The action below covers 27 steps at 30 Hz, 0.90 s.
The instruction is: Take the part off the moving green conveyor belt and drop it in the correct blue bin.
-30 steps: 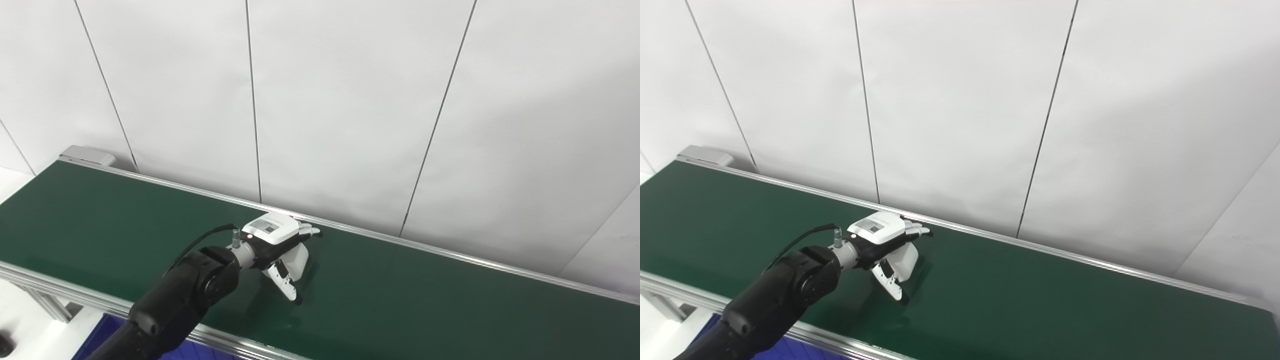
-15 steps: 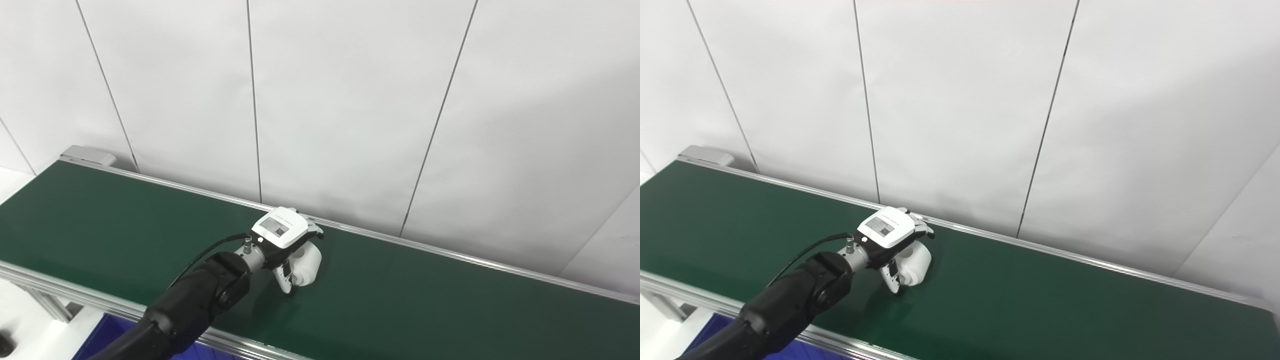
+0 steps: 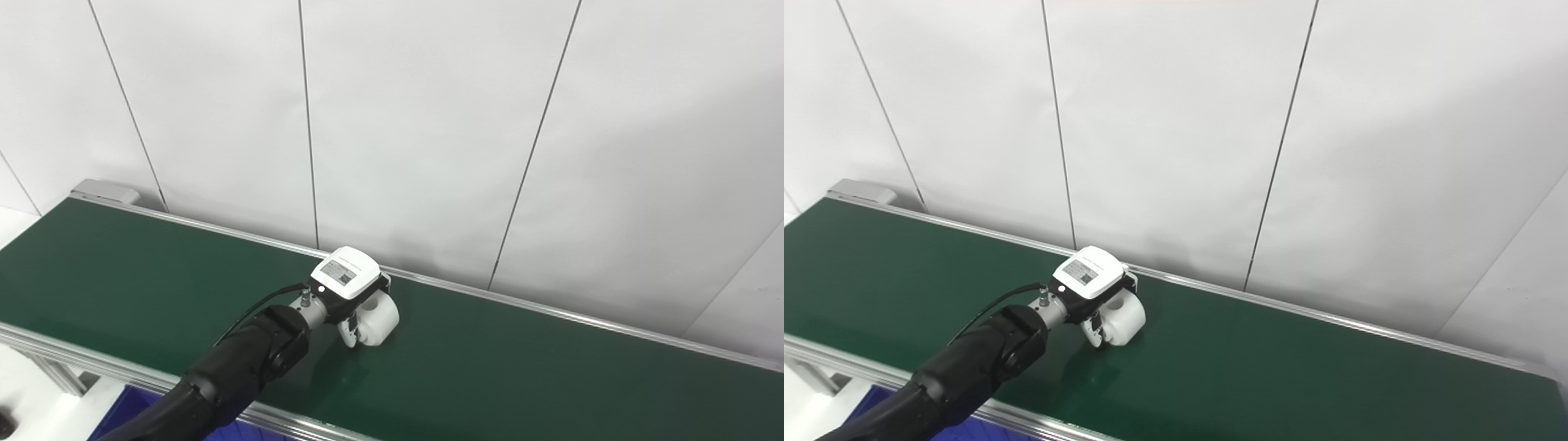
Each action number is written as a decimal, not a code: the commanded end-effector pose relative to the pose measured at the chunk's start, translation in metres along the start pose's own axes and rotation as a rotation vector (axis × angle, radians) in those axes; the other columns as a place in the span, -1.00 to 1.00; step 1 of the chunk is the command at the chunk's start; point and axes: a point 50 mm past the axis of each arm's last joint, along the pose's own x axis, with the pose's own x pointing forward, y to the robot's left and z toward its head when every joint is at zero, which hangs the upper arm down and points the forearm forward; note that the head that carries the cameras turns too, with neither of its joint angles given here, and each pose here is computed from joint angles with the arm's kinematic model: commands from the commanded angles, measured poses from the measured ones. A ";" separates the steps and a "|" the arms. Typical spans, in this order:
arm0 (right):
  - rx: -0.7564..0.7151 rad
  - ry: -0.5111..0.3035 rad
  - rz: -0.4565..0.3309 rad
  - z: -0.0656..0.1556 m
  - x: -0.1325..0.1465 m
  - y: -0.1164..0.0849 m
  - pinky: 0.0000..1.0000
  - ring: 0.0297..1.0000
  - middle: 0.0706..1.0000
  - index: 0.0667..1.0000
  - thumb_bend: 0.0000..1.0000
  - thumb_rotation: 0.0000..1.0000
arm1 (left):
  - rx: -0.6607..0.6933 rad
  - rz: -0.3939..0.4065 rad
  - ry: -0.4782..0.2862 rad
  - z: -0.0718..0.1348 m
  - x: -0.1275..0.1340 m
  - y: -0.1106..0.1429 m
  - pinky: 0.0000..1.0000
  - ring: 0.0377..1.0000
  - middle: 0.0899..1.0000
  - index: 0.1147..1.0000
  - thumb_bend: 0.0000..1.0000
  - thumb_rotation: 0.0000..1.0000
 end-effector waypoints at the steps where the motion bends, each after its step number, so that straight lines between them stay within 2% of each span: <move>1: 0.027 -0.078 0.000 0.011 -0.001 0.004 1.00 0.95 1.00 1.00 0.39 0.85 | 0.026 0.052 0.001 -0.009 0.008 0.023 0.55 0.20 0.17 -0.15 0.04 -0.90; 10: 0.032 -0.087 0.001 0.014 -0.001 0.006 1.00 0.93 1.00 1.00 0.41 0.84 | 0.023 0.094 -0.029 -0.012 0.002 0.039 0.57 0.23 0.17 -0.16 0.04 -0.90; 14: 0.033 -0.103 0.001 0.019 -0.001 0.005 1.00 0.92 1.00 1.00 0.41 0.87 | 0.002 0.198 -0.055 -0.010 -0.009 0.063 0.52 0.15 0.12 -0.16 0.04 -0.90; 16: 0.033 -0.111 -0.001 0.023 -0.001 0.004 1.00 0.93 1.00 1.00 0.43 0.89 | -0.015 0.247 -0.068 -0.008 -0.019 0.077 0.51 0.08 0.02 -0.17 0.04 -0.95; 20: 0.032 -0.127 -0.003 0.037 0.000 0.002 1.00 0.94 1.00 1.00 0.46 0.97 | -0.056 0.316 -0.069 -0.007 -0.043 0.106 0.49 -0.04 -0.14 -0.14 0.05 -1.00; 27: 0.030 -0.131 -0.002 0.059 0.001 -0.002 1.00 1.00 1.00 1.00 0.38 1.00 | -0.138 0.343 -0.013 0.001 -0.113 0.123 0.56 -0.01 -0.12 -0.15 0.05 -1.00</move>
